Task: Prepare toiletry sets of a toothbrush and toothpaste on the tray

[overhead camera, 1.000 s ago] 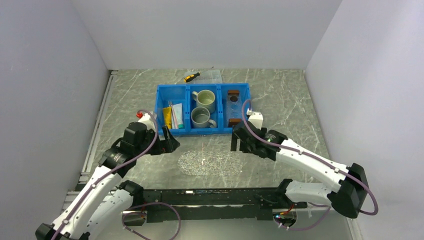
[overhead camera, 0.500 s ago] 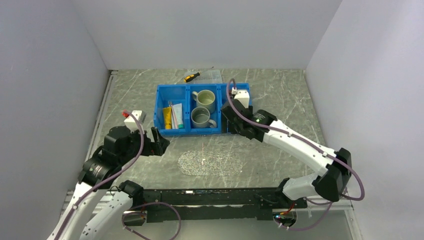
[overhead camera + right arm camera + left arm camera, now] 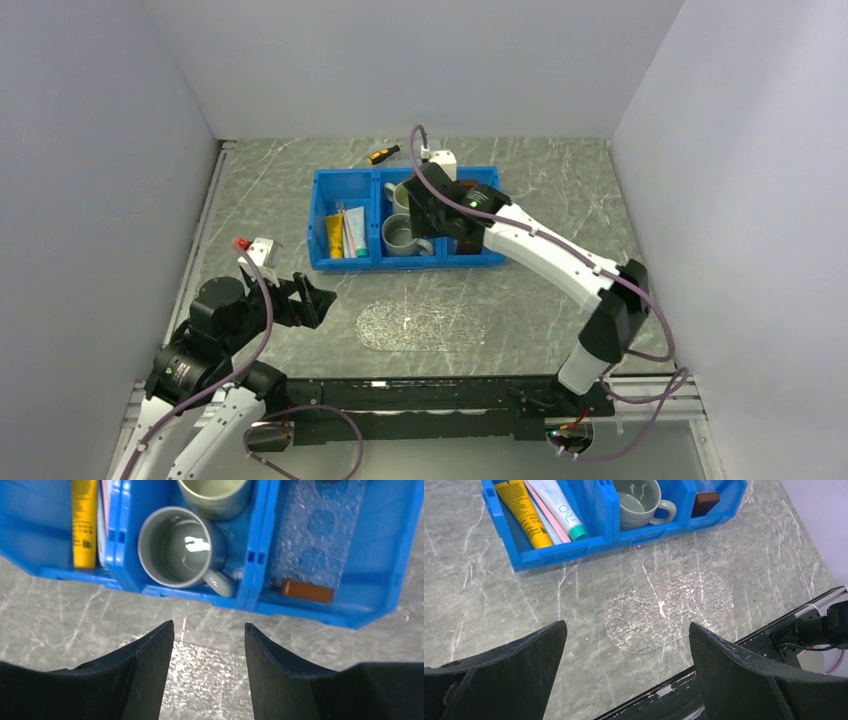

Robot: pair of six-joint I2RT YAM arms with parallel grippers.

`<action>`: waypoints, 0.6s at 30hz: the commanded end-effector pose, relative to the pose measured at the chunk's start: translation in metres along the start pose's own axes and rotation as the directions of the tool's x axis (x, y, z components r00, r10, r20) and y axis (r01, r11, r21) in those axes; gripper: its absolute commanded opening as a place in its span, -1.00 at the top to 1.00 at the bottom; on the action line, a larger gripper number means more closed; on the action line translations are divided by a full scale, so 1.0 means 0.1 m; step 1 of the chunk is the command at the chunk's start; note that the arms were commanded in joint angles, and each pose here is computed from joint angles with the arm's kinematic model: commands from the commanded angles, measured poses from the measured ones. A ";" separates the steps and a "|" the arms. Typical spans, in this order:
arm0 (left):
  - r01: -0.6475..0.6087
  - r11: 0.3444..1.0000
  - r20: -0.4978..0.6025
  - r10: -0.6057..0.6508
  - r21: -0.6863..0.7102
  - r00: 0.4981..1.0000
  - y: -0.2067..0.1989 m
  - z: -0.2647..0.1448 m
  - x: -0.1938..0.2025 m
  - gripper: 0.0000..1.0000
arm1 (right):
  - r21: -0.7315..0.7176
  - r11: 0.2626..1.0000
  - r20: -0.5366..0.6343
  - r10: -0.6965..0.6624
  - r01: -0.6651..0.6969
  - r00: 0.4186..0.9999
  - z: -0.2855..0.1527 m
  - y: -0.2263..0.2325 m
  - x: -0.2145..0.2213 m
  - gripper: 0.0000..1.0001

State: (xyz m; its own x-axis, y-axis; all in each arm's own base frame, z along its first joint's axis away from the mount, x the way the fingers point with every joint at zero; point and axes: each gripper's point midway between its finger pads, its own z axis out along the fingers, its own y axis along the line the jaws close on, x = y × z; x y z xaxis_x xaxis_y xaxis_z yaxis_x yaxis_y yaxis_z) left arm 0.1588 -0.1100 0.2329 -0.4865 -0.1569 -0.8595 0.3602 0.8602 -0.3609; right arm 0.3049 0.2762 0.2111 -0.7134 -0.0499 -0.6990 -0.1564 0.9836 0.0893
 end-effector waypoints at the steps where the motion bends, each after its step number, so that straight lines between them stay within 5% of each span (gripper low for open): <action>1: -0.016 0.998 0.029 0.014 0.054 0.999 -0.08 0.01 -0.01 -0.98 | -0.017 0.999 0.022 -0.030 0.030 0.999 0.09 0.17 -0.28 -0.11; 18: -0.019 0.997 0.022 0.018 0.076 1.000 -0.11 0.01 0.01 -0.98 | 0.027 0.998 -0.106 -0.046 0.049 0.993 0.95 0.27 -0.09 0.00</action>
State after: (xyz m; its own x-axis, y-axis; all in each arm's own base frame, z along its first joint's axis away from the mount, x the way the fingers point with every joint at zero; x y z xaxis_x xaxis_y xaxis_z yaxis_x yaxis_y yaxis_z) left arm 0.1546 -0.1149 0.2266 -0.4943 -0.1525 -0.8558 0.3872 0.8428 -0.3738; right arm 0.3617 0.3123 0.1411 -0.7880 -0.1248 -0.6029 -0.1618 0.9868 0.0072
